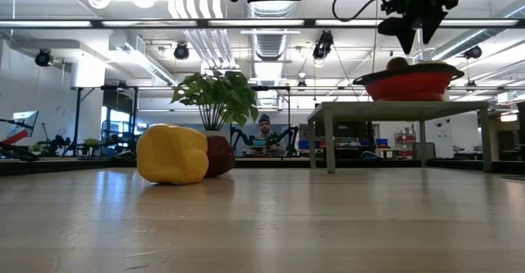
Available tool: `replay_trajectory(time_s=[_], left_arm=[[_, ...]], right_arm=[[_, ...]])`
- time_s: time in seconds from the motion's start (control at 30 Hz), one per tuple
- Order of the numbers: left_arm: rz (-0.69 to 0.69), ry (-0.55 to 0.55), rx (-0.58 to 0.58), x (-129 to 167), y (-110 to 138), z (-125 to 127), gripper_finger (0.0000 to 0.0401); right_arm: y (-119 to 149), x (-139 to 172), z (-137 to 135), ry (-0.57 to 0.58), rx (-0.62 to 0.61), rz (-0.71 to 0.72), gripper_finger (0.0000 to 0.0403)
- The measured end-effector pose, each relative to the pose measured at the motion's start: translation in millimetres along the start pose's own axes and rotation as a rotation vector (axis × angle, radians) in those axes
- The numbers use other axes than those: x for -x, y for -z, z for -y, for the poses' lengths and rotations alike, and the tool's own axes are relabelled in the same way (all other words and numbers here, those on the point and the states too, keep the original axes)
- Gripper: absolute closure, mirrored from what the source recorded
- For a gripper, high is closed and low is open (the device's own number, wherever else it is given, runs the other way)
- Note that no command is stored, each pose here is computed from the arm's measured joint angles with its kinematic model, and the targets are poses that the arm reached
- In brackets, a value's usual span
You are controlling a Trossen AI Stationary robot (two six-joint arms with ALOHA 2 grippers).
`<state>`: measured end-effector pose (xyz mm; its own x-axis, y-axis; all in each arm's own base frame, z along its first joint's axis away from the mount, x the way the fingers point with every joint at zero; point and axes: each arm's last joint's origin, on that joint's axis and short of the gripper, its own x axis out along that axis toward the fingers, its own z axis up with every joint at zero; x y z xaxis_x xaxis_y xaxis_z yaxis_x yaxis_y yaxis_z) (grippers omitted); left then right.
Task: Pick & Place Fruit
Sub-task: Put the red apple into the red strainer bowl on the shelf
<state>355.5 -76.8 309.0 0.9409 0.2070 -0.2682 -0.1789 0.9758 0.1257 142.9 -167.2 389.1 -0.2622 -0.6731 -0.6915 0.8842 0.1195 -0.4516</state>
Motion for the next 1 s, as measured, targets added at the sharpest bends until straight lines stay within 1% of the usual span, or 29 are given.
replay_trajectory(time_s=[0.07, 0.17, 0.3, 0.47, 0.63, 0.77, 0.9, 1.0], left_arm=[[-0.007, 0.012, -0.005, 0, 1, 0, 0.0011], [-0.034, 0.062, -0.024, 0, 4, 2, 0.0011], [-0.076, 0.079, -0.041, 1, 7, 2, 0.0011], [-0.223, 0.087, -0.078, 9, 19, 0, 0.0011], [-0.432, 0.089, -0.046, 24, 37, 4, 0.0011], [-0.569, 0.131, -0.047, 41, 48, 16, 0.0011], [-0.620, 0.181, -0.049, 62, 50, 36, 0.0011], [-0.645, 0.204, -0.016, 78, 47, 52, 0.0011]], right_arm=[[2, 5, 2, -0.037, 0.006, 0.007, 0.0122], [8, 16, 3, -0.102, 0.024, 0.031, 0.0134], [17, 34, -2, -0.223, 0.094, 0.073, 0.0149], [34, 63, -14, -0.381, 0.194, 0.141, 0.0168], [57, 90, -28, -0.506, 0.284, 0.206, 0.0183], [75, 107, -40, -0.591, 0.352, 0.243, 0.0191], [92, 122, -49, -0.664, 0.395, 0.274, 0.0198], [103, 129, -55, -0.699, 0.408, 0.296, 0.0203]])
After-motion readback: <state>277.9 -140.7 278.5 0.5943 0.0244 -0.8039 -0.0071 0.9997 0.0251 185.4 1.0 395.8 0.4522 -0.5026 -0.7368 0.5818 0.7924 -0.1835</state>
